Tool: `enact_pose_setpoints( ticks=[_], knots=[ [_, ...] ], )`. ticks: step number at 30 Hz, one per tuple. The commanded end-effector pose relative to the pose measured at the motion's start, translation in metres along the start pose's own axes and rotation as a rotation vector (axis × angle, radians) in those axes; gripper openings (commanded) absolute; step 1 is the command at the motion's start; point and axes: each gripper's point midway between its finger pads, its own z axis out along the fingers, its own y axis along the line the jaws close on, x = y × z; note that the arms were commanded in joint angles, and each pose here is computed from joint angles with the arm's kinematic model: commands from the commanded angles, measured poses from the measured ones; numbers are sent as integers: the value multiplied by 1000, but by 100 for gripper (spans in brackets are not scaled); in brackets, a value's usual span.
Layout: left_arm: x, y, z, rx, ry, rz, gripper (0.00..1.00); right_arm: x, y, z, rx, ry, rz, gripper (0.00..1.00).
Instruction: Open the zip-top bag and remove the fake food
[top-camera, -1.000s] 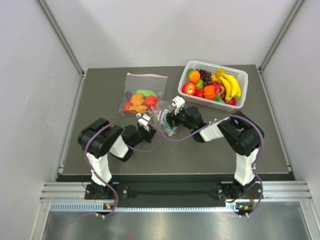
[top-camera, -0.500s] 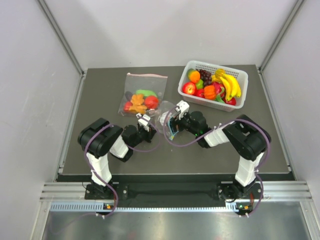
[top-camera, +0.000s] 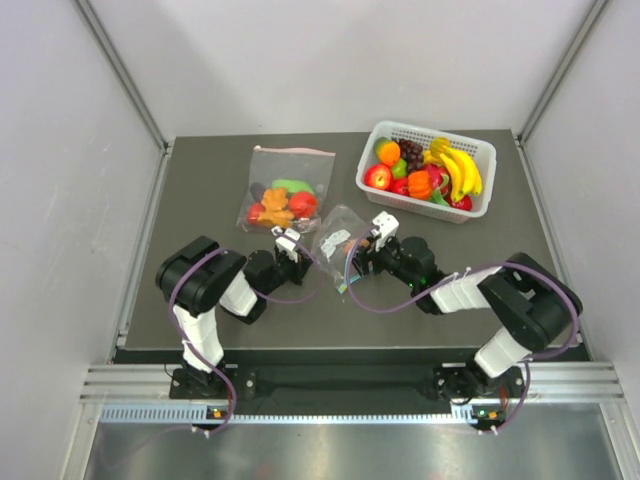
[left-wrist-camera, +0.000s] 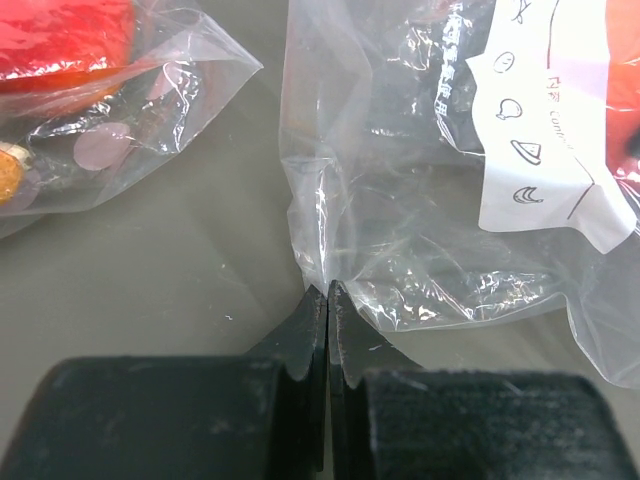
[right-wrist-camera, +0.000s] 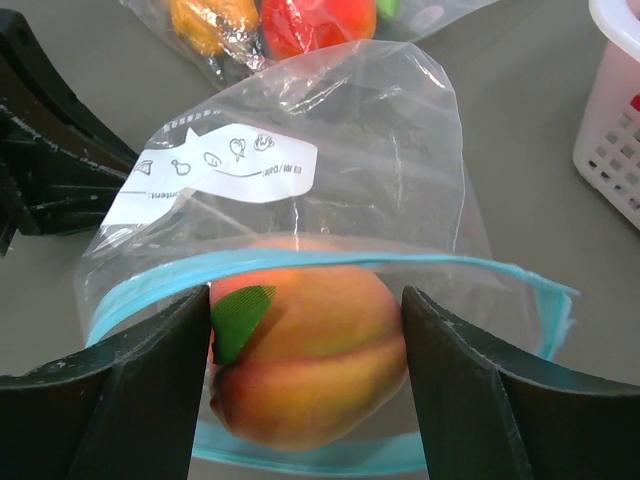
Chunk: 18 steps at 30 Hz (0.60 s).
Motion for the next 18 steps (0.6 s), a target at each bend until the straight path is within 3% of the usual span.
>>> enact_pose_setpoints(
  ticks=[1, 18],
  knots=[
    [-49, -2, 2, 2, -211, 38, 0, -24, 8, -10, -14, -79, -11, 29],
    [-50, 2, -1, -19, -217, 33, 0, -35, -4, -61, 82, -116, 15, 28]
  ],
)
